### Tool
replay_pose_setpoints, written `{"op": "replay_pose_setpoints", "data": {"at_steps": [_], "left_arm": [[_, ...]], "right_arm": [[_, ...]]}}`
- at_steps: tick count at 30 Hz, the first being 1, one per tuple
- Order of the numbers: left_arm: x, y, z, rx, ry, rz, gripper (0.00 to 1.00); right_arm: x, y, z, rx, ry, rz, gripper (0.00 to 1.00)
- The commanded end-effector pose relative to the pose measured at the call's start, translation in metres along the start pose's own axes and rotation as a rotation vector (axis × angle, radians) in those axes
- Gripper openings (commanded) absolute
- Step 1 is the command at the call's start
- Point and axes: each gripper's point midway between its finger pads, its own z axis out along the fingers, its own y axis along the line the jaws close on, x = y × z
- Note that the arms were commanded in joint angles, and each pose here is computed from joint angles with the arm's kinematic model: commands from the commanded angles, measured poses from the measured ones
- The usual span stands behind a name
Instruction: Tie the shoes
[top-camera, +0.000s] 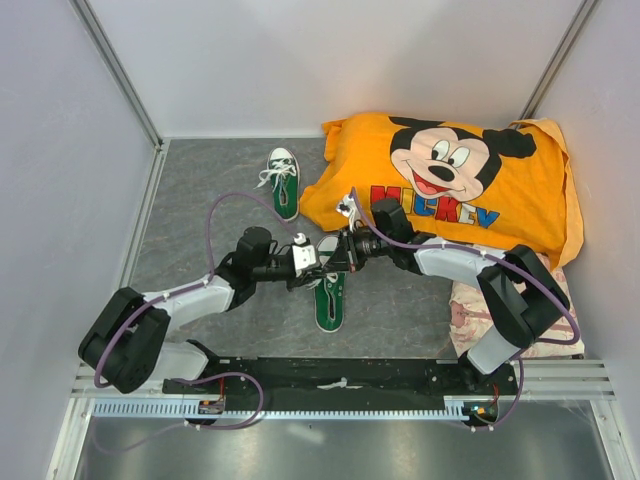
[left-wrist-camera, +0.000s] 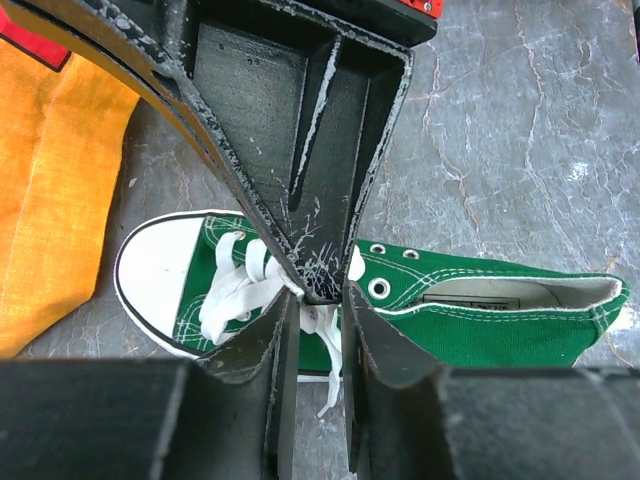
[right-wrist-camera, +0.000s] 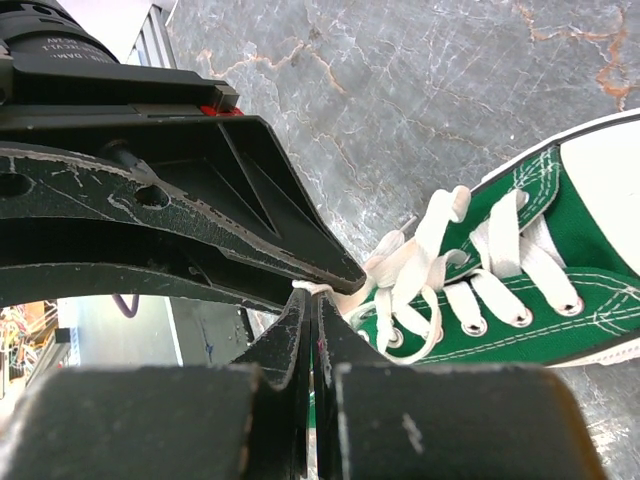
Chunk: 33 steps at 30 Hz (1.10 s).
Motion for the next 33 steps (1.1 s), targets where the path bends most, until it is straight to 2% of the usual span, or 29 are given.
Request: {"op": "replay_pose_setpoints", "data": {"at_steps": [1,2,4,9,13,16,20,22,25,26,29,33], "left_arm": [[-0.010,0.014,0.005,-0.031,-0.008,0.016,0.28],[-0.009,0.014,0.005,-0.028,-0.006,0.015,0.35],[-0.010,0.013,0.006,-0.017,-0.008,0.022,0.41],[-0.008,0.011,0.007,0.006,-0.001,0.033,0.41],[-0.008,0.009,0.011,0.026,0.020,0.057,0.32],[-0.009,0.010,0.011,0.045,0.047,0.090,0.18],[-0.002,0.014,0.010,0.049,0.108,0.119,0.08],[0.001,0.012,0.008,0.067,0.124,0.142,0.03],[0.003,0.008,0.008,0.086,0.127,0.154,0.02],[0.002,0.008,0.008,0.089,0.124,0.156,0.02],[0.003,0.006,0.008,0.107,0.123,0.175,0.02],[0.004,0.005,0.008,0.124,0.120,0.208,0.02]], "right_arm": [[-0.013,0.018,-0.006,-0.060,-0.047,-0.043,0.00],[-0.012,0.018,-0.007,-0.061,-0.049,-0.046,0.00],[-0.013,0.018,-0.007,-0.061,-0.051,-0.042,0.00],[-0.013,0.016,-0.008,-0.060,-0.051,-0.038,0.00],[-0.013,0.015,-0.008,-0.057,-0.052,-0.034,0.00],[-0.013,0.013,-0.009,-0.056,-0.054,-0.031,0.00],[-0.013,0.013,-0.011,-0.056,-0.053,-0.033,0.00],[-0.011,0.012,-0.012,-0.056,-0.035,-0.051,0.06],[-0.008,0.009,-0.019,-0.050,-0.011,-0.095,0.35],[-0.009,0.010,-0.022,-0.051,-0.011,-0.124,0.49],[-0.009,0.006,-0.035,-0.030,-0.006,-0.253,0.59],[-0.015,0.000,-0.046,-0.002,-0.023,-0.503,0.61]]}}
